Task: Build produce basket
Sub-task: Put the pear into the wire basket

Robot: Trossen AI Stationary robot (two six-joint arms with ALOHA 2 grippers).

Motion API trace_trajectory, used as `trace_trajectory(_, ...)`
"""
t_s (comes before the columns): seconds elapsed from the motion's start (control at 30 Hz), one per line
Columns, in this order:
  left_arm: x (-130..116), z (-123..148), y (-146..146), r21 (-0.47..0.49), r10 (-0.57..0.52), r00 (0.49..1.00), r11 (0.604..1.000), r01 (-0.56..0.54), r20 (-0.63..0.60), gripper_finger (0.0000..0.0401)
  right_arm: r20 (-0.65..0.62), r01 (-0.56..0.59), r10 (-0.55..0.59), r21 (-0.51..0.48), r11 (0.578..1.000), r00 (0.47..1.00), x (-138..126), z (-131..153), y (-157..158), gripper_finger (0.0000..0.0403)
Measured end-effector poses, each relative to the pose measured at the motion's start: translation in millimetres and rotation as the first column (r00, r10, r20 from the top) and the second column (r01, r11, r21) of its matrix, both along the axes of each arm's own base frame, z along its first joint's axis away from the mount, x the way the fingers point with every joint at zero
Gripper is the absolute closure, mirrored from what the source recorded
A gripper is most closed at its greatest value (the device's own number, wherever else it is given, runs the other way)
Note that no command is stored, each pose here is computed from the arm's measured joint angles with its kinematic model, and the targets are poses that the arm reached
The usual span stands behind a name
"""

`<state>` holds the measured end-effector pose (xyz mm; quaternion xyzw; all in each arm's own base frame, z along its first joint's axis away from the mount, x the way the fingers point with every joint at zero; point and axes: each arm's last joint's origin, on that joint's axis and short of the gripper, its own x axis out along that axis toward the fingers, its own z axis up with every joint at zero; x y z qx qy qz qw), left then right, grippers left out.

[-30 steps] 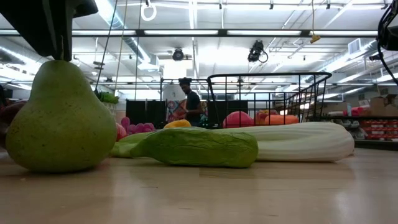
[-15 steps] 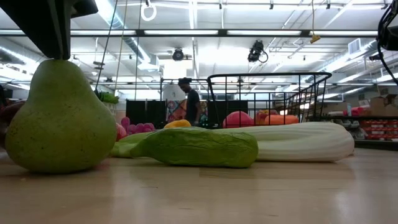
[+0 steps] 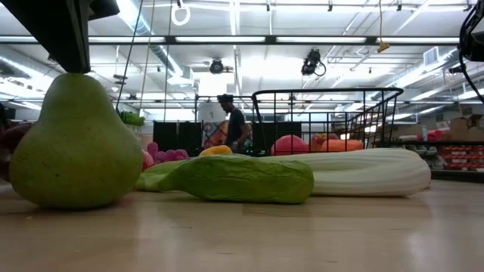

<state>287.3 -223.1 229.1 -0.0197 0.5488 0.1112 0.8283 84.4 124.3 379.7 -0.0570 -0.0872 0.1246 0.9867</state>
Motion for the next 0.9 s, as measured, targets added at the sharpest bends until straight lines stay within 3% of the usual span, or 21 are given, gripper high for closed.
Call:
trace_trajectory(0.13, 0, 11, 2, 0.015, 0.003, 1.000, 1.000, -0.003, -0.018, 0.0391, 0.000, 0.000, 0.000, 0.000, 1.000, 1.000, 0, 0, 0, 0.0156)
trace_trajectory(0.37, 6, 57, 6, 0.003, 0.023, 1.000, 1.000, -0.023, 0.000, 0.0391, 0.000, 0.000, 0.000, 0.000, 1.000, 1.000, 0, 0, 0, 0.0156)
trace_trajectory(0.6, 17, 104, 18, -0.062, 0.063, 0.994, 0.996, -0.058, 0.084, 0.0388, 0.000, 0.001, -0.001, 0.000, 1.000, 1.000, 0, 0, 0, 0.0156)
trace_trajectory(0.77, 25, 118, 28, -0.078, 0.082, 0.987, 0.994, -0.071, 0.137, 0.0389, 0.000, 0.000, 0.000, 0.000, 1.000, 1.000, 0, 0, 0, 0.0156)
trace_trajectory(0.9, 34, 121, 29, -0.026, -0.035, 0.982, 0.999, 0.040, 0.188, 0.0388, -0.001, 0.000, 0.000, -0.003, 1.000, 1.000, 0, 0, 0, 0.0156)
